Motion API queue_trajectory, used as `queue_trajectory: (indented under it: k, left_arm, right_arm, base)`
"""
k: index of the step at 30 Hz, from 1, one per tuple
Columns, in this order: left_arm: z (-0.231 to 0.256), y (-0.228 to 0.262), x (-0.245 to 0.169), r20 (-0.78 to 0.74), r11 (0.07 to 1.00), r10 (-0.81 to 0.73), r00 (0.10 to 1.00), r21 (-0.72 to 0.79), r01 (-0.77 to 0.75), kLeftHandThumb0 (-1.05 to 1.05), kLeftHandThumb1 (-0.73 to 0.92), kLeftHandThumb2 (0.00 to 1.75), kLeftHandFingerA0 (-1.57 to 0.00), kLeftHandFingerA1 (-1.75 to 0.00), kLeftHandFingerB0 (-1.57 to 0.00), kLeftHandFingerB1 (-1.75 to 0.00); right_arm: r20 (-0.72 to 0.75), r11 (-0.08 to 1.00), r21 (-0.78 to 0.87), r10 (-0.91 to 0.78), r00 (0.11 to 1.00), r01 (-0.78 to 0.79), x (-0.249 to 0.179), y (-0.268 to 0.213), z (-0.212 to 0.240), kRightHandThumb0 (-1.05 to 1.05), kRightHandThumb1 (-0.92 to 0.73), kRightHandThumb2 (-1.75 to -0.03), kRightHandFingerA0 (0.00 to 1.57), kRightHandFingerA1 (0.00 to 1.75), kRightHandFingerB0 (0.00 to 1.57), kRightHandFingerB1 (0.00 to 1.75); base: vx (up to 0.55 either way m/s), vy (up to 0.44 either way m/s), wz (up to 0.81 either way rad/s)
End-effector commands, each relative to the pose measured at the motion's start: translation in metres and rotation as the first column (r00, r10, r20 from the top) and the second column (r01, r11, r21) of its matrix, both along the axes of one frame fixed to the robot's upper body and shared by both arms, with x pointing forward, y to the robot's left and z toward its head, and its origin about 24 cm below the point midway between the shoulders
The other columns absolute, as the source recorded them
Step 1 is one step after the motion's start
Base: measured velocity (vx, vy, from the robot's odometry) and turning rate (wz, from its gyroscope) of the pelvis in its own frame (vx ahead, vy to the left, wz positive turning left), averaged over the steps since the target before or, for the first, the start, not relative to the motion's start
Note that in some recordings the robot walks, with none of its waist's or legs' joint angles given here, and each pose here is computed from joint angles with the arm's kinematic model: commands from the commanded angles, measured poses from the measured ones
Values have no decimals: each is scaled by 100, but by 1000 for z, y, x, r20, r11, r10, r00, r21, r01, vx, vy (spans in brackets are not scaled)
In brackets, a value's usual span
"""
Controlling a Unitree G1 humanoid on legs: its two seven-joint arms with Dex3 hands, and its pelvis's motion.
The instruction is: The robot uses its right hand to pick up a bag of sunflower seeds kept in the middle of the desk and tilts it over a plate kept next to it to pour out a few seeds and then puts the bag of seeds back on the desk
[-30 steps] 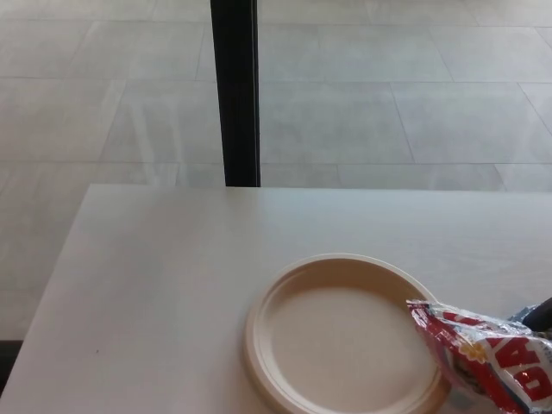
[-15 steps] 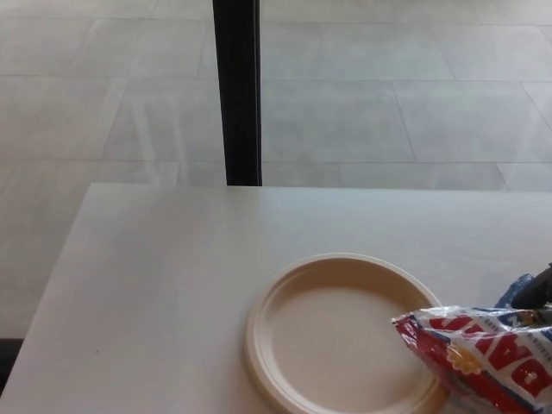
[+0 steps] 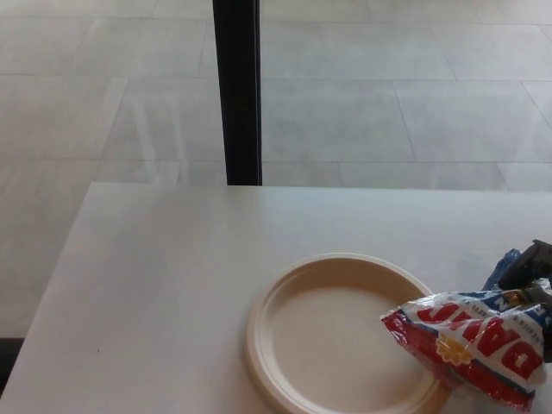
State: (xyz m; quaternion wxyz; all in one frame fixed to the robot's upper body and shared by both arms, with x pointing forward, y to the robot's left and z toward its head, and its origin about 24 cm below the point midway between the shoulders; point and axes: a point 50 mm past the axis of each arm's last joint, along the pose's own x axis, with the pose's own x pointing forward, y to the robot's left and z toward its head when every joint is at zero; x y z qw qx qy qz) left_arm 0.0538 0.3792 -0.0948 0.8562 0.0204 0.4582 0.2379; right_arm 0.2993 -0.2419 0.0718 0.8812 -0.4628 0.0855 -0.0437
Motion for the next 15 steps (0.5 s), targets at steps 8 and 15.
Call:
queue_trajectory:
  k: [8,15]
  left_arm:
    - [5,7,-9,-5,1000,-10,1000,12,10,-34,63,120,-17,-63,-10,-57]
    - [3,6,-12,-26,1000,-8,1000,9,8,-33,65,121,-18,-63,-12,-57]
  right_arm:
    - [-68,994,60,-85,994,89,7,2,6,-28,-49,-120,90,175,73,160]
    - [-90,988,83,-123,988,130,16,9,11,-32,-51,-115,92,175,74,158]
  base:
    - [0,0,0]
    - [0,0,0]
